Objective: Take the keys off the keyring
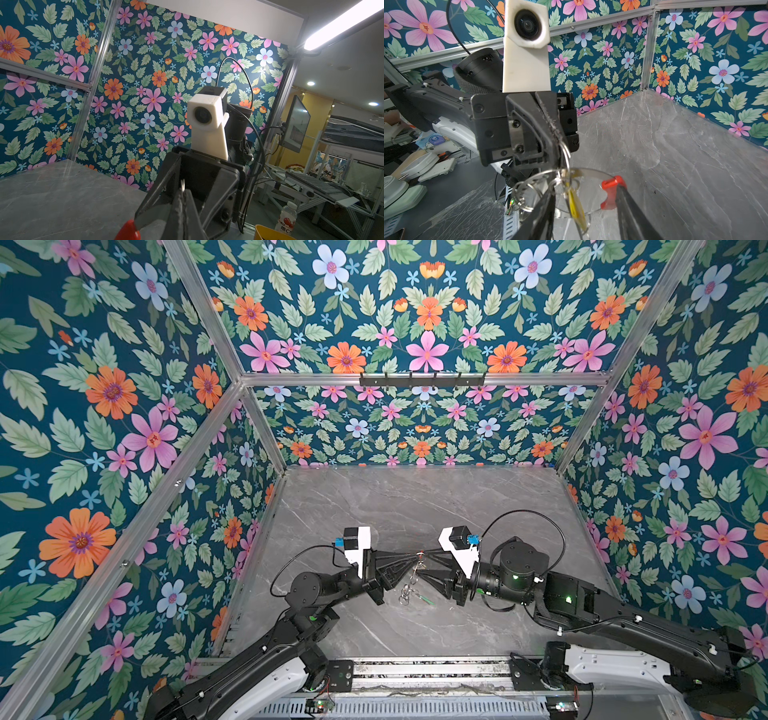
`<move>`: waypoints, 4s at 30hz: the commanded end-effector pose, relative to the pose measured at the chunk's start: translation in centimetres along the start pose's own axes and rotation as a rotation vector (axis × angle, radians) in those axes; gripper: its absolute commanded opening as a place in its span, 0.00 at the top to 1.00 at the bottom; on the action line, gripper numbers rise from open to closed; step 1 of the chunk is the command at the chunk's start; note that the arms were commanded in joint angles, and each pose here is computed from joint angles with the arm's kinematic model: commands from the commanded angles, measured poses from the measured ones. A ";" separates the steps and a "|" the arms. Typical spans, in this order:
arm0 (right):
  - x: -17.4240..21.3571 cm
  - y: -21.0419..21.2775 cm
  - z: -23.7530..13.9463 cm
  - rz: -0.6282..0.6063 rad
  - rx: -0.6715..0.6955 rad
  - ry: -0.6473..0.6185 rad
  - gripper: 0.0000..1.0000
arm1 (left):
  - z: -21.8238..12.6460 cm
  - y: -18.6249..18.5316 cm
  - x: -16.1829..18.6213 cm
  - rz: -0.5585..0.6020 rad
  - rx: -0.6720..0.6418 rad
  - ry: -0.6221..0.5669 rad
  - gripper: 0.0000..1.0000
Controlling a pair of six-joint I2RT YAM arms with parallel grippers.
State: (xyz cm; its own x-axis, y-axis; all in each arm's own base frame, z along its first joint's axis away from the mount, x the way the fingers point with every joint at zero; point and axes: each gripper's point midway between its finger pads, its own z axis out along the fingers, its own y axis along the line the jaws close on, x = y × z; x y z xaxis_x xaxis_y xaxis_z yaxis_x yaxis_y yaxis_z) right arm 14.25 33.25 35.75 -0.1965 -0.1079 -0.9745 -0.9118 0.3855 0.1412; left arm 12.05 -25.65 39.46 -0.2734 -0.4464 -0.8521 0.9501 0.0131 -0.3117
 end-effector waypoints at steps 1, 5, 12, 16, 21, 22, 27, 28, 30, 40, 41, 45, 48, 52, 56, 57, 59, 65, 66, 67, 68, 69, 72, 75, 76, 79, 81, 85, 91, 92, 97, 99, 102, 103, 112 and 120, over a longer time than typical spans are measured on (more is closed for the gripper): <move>-1.0 0.3 0.1 -0.001 -0.009 -0.029 0.58 | 0.0 -0.7 -0.9 0.025 0.029 -0.033 1.00; -0.8 0.2 0.1 -0.001 -0.004 -0.021 0.71 | -0.1 -0.7 -0.9 0.026 0.027 -0.036 1.00; -0.5 0.3 -0.3 -0.002 -0.009 -0.010 0.87 | -0.1 -0.6 -1.2 0.038 0.011 -0.039 1.00; 0.0 0.5 -0.6 -0.010 -0.022 0.022 0.98 | 0.0 -0.7 -1.0 0.040 0.017 -0.024 1.00; 0.6 0.8 -1.1 -0.028 -0.034 0.069 1.00 | 0.1 -1.1 -0.6 0.037 0.039 0.007 1.00; 0.6 0.9 -1.3 -0.031 -0.040 0.077 1.00 | 0.1 -1.1 -0.5 0.034 0.039 0.013 1.00; 0.6 1.7 -1.9 -0.053 -0.081 0.116 1.00 | 0.1 -1.8 -0.2 0.034 0.076 0.044 1.00; 0.5 1.7 -2.1 -0.057 -0.087 0.124 1.00 | 0.1 -2.0 -0.1 0.032 0.084 0.053 1.00; 0.4 1.8 -2.2 -0.059 -0.098 0.133 1.00 | 0.2 -2.2 0.1 0.030 0.097 0.066 1.00; -1.4 1.5 -3.3 -0.038 -0.117 0.095 1.00 | 0.1 -2.2 0.4 0.021 0.098 0.079 1.00; -1.5 1.4 -3.4 -0.033 -0.117 0.091 1.00 | 0.1 -2.2 0.4 0.020 0.101 0.080 1.00; -1.4 0.8 -3.4 -0.021 -0.109 0.095 1.00 | 0.0 -2.6 0.3 0.018 0.121 0.075 1.00; -1.1 0.5 -3.2 -0.012 -0.109 0.107 1.00 | -0.1 -3.0 0.1 0.015 0.139 0.068 1.00; -0.4 0.5 -2.6 -0.008 -0.122 0.129 1.00 | -0.3 -3.6 -0.3 0.006 0.167 0.039 1.00; 0.0 0.5 -2.1 -0.004 -0.127 0.143 1.00 | -0.5 -3.9 -0.6 0.006 0.176 0.024 1.00; 0.2 0.5 -2.0 -0.003 -0.130 0.149 1.00 | -0.5 -3.9 -0.7 0.007 0.177 0.021 1.00; 0.4 0.5 -1.8 0.000 -0.131 0.154 1.00 | -0.6 -3.9 -0.8 0.009 0.172 0.016 1.00; 0.7 0.6 -1.5 0.003 -0.140 0.162 1.00 | -0.7 -4.0 -0.9 0.012 0.173 0.007 1.00; 0.8 0.6 -1.5 0.005 -0.142 0.167 1.00 | -0.7 -4.0 -1.0 0.013 0.170 0.003 1.00; 1.0 0.7 -1.4 0.006 -0.148 0.171 1.00 | -0.7 -4.0 -1.0 0.014 0.168 0.001 1.00; 1.1 0.7 -1.3 0.009 -0.151 0.175 1.00 | -0.8 -4.0 -1.1 0.016 0.169 -0.002 1.00; 1.1 0.8 -1.2 0.010 -0.157 0.176 1.00 | -0.8 -4.0 -1.1 0.015 0.167 -0.005 1.00; 1.4 1.0 -1.1 0.017 -0.171 0.183 1.00 | -0.8 -3.9 -1.2 0.018 0.163 -0.015 1.00; 1.6 1.3 -0.9 0.022 -0.191 0.188 1.00 | -0.9 -3.8 -1.3 0.019 0.159 -0.024 1.00; 1.7 1.4 -0.9 0.022 -0.195 0.191 1.00 | -0.9 -3.8 -1.4 0.020 0.159 -0.027 1.00; 1.9 1.5 -0.7 0.025 -0.206 0.197 1.00 | -0.9 -3.9 -1.5 0.021 0.162 -0.034 1.00; 2.1 1.6 -0.6 0.028 -0.211 0.198 1.00 | -0.9 -4.0 -1.6 0.020 0.170 -0.041 1.00; 2.4 1.6 -0.5 0.032 -0.217 0.206 1.00 | -0.9 -4.2 -1.8 0.017 0.179 -0.046 1.00; 2.5 1.7 -0.4 0.030 -0.223 0.200 1.00 | -0.9 -4.3 -1.9 0.015 0.185 -0.059 1.00; 2.6 1.8 -0.4 0.028 -0.225 0.200 1.00 | -0.9 -4.2 -1.9 0.011 0.182 -0.060 1.00; 2.6 2.0 -0.2 0.024 -0.233 0.197 1.00 | -0.9 -4.0 -2.2 0.009 0.170 -0.076 1.00; 2.6 2.0 -0.1 0.022 -0.233 0.194 1.00 | -0.9 -3.9 -2.2 0.009 0.164 -0.080 1.00; 2.7 2.1 0.0 0.022 -0.242 0.196 1.00 | -1.0 -3.8 -2.2 0.007 0.162 -0.086 1.00; 2.8 2.2 0.0 0.023 -0.245 0.198 1.00 | -1.0 -3.8 -2.2 0.006 0.161 -0.088 1.00; 3.4 2.3 0.2 0.022 -0.256 0.217 1.00 | -1.1 -3.9 -2.4 0.001 0.170 -0.100 1.00; 3.4 2.0 0.0 0.012 -0.236 0.219 1.00 | -1.1 -4.2 -2.5 -0.003 0.182 -0.099 1.00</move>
State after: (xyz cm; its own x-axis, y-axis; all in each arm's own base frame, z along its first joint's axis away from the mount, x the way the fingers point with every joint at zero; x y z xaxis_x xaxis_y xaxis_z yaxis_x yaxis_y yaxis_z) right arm 11.63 34.26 34.78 -0.2256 -0.2392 -0.9444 -0.9714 0.1290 0.1993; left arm 10.05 -25.20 39.42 -0.3461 -0.4368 -0.8303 0.9366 -0.1093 -0.3329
